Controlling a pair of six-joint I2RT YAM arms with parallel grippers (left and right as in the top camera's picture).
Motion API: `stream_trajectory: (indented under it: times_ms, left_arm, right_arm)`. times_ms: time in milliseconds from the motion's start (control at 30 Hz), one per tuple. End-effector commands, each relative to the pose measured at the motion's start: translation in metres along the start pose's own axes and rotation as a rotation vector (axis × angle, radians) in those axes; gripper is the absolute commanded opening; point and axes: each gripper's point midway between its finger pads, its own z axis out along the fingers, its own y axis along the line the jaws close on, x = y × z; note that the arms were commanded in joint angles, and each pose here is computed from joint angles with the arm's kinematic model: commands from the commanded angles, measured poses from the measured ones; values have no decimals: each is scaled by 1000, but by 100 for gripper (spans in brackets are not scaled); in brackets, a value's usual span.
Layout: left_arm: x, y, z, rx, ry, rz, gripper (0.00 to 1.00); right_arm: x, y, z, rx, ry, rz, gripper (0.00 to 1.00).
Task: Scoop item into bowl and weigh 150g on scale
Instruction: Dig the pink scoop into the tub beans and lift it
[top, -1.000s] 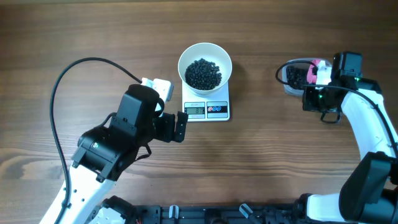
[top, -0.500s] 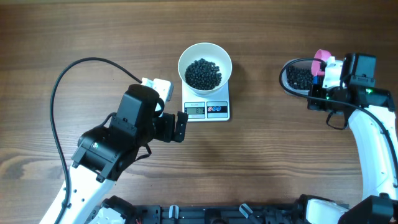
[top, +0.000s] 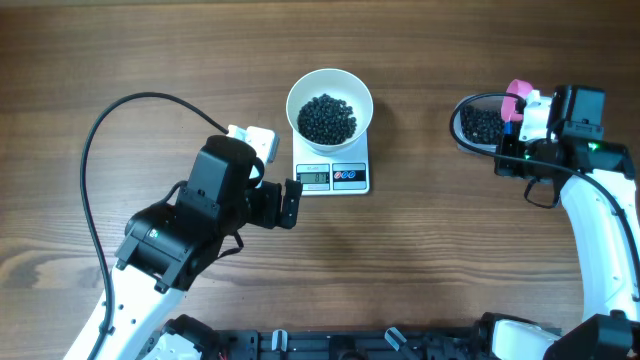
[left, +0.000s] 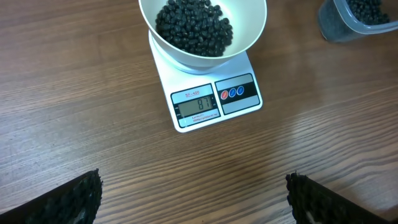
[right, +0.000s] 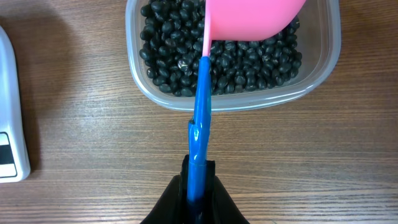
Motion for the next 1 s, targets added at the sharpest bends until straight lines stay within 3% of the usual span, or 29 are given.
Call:
stream_trajectory:
  times_ms: [0, 233, 333, 467, 500, 567, 633, 700, 800, 833, 967]
  left_arm:
    - [0, -3, -1, 12, -2, 19, 100]
    - [0, -3, -1, 12, -2, 19, 100]
    - [0, -3, -1, 12, -2, 19, 100]
    - [0, -3, -1, 12, -2, 19, 100]
    - [0, -3, -1, 12, -2, 19, 100]
    - [0, -3, -1, 12, -2, 19, 100]
    - [0, -3, -1, 12, -2, 19, 100]
    - [0, -3, -1, 12, -2, 19, 100]
    - [0, -3, -1, 12, -2, 19, 100]
    - [0, -3, -1, 12, -2, 19, 100]
    - [0, -3, -1, 12, -2, 19, 100]
  right_arm:
    - [-4, 1, -4, 3, -22, 4, 11]
    - [-4, 1, -4, 3, -22, 4, 15]
    - [-4, 1, -4, 3, -22, 4, 4]
    - [-4, -3, -4, 30, -20, 5, 4]
    - [-4, -6, -5, 48, -19, 5, 5]
    - [-4, -6, -5, 47, -19, 6, 16]
    - [-4, -6, -5, 47, -19, 6, 4]
    - [-4, -6, -5, 47, -19, 6, 4]
    - [-4, -6, -5, 47, -19, 6, 24]
    - [-4, -6, -5, 47, -19, 6, 4]
    - [-5, -6, -5, 47, -23, 6, 4]
